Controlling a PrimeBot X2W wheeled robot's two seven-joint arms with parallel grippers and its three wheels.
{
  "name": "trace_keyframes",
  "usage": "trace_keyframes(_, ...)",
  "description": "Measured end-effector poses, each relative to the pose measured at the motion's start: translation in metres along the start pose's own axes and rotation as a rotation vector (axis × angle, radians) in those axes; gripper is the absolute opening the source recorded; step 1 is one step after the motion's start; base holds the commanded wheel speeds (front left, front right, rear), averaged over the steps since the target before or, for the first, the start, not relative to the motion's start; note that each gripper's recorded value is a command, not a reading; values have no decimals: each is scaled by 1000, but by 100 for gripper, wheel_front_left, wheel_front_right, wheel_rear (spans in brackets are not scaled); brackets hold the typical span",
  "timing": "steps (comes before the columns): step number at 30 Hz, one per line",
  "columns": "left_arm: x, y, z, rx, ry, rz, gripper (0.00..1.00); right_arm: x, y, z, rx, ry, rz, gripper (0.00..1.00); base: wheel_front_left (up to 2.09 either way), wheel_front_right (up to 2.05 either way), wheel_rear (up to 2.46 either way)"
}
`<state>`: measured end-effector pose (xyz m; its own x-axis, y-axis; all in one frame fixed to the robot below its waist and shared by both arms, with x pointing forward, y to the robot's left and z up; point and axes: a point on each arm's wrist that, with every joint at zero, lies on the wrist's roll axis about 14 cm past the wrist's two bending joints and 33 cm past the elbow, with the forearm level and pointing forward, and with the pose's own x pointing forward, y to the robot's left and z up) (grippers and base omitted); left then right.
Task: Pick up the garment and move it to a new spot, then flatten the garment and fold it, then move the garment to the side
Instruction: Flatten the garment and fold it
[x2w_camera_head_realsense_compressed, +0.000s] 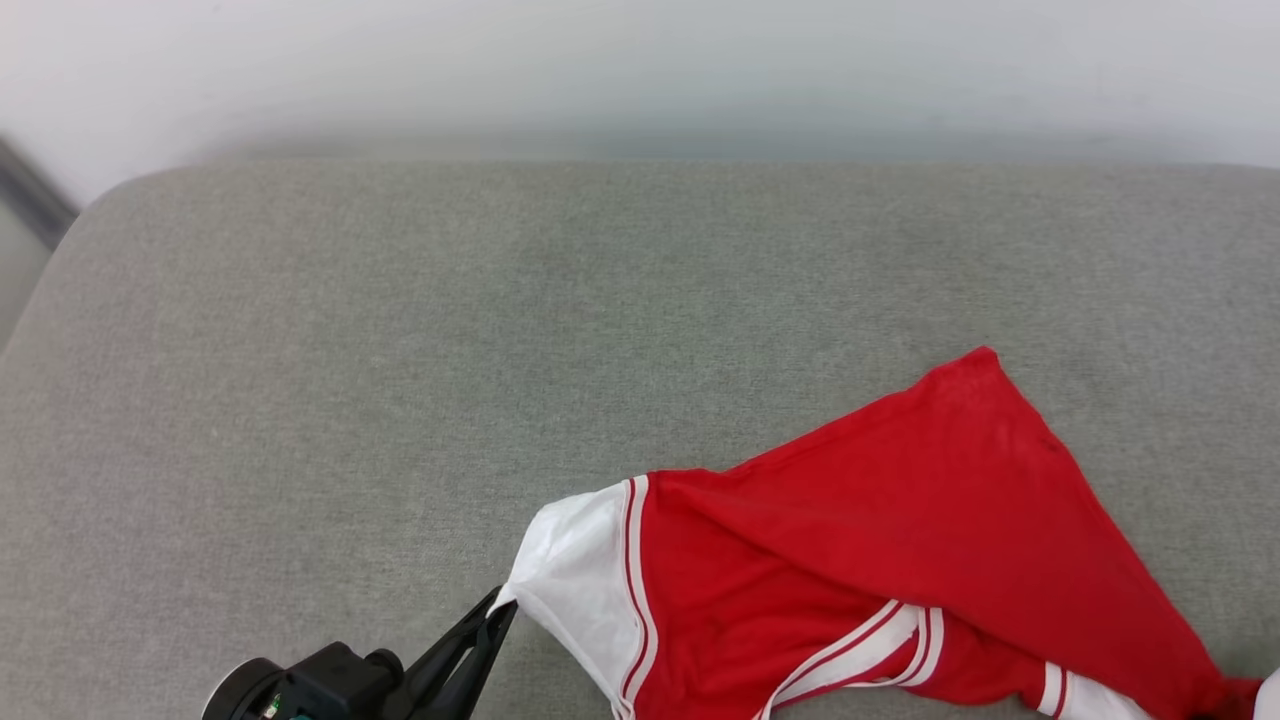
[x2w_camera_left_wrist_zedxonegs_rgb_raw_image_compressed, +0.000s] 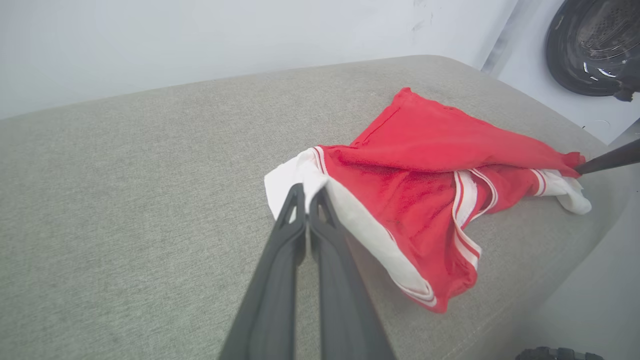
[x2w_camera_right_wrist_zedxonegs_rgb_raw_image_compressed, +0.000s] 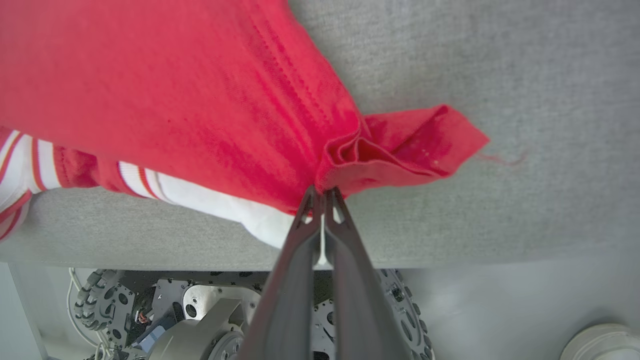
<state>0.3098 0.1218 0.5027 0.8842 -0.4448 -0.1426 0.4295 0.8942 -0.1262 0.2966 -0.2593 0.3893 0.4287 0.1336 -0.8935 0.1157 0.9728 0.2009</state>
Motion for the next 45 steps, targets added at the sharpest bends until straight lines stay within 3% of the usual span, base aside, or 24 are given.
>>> trace_keyframes(4,1,0,2,9,-10,-2,0,-2,0,-9,14,-8,3,0,0,0,0)
trace_keyframes(5,1,-1,3,10,-11,-4,0,-2,0,-10,6,-13,-2,15,0,0,0)
trace_keyframes(6,1,-2,3,12,-14,-7,0,-2,1,-11,-7,-18,-3,100,0,0,0)
trace_keyframes(13,-2,-3,8,19,-26,-3,0,-11,27,30,-69,-109,72,100,0,0,0)
trace_keyframes(19,1,-3,17,33,-45,-6,0,-18,63,86,-216,-180,123,100,0,0,0)
trace_keyframes(23,6,0,19,41,-49,-5,0,-9,97,118,-291,-185,177,100,0,0,0)
trace_keyframes(28,13,2,19,38,-44,-1,0,15,117,152,-385,-150,154,100,0,0,0)
trace_keyframes(34,20,11,12,30,-22,28,0,64,126,170,-432,-45,110,100,0,0,0)
trace_keyframes(45,18,24,-7,-1,35,96,0,133,126,157,-499,117,60,100,0,0,0)
